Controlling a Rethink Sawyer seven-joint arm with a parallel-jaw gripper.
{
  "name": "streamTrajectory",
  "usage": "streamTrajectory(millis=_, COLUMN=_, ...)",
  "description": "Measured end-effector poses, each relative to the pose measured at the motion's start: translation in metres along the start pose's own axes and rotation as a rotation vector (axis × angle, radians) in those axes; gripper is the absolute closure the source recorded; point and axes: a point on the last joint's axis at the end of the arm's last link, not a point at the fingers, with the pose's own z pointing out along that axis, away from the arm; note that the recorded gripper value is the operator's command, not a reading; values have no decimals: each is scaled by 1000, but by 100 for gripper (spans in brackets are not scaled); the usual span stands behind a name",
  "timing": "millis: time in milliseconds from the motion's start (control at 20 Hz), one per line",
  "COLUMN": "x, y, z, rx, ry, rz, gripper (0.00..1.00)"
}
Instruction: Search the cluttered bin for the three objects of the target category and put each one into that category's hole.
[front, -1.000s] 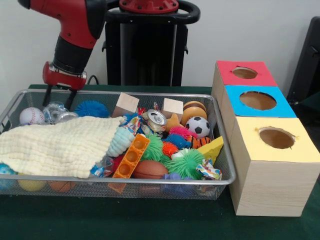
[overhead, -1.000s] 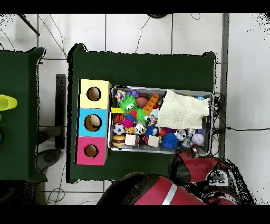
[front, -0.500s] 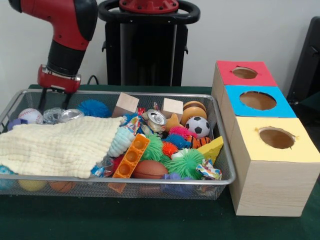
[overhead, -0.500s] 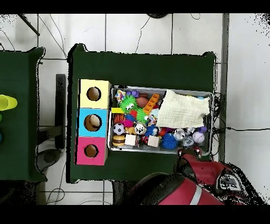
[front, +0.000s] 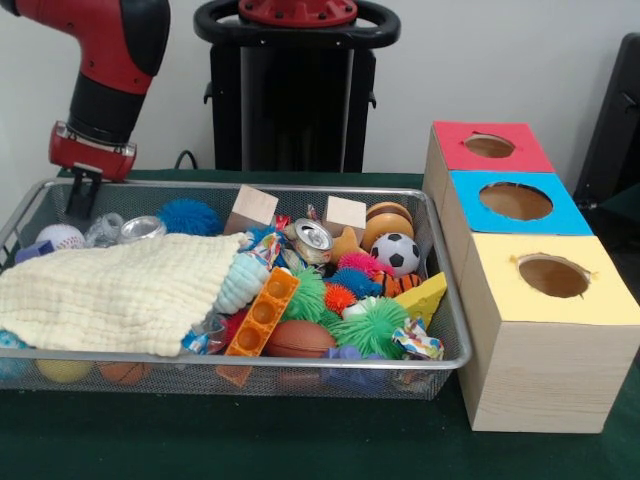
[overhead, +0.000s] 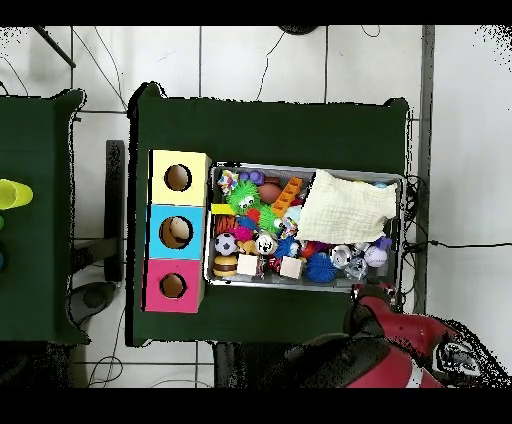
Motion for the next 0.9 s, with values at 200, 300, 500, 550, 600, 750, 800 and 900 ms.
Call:
streamTrajectory(millis=200, x=4, y=-6, z=2, rx=1, ry=-4, rz=21, gripper=100)
streamTrajectory(millis=300, x=4, y=-7, z=3, rx=0, ry=-4, rz=25, gripper=100)
streamTrajectory(millis=500, x=3, y=-8, z=3, rx=-2, ry=-10, rz=33, gripper=100)
streamTrajectory(millis=550, x=2, y=-8, z=3, rx=-3, ry=-12, rz=36, gripper=100)
streamTrajectory(millis=600, x=1, y=-9, z=4, rx=-5, ry=-16, rz=42, gripper=100)
streamTrajectory(millis=750, x=-4, y=-9, z=8, rx=-30, ry=-32, rz=86, gripper=100)
streamTrajectory(millis=800, x=-5, y=-8, z=10, rx=-42, ry=-36, rz=104, gripper=100)
streamTrajectory(millis=900, x=-8, y=-8, z=12, rx=-62, ry=-37, rz=133, gripper=100)
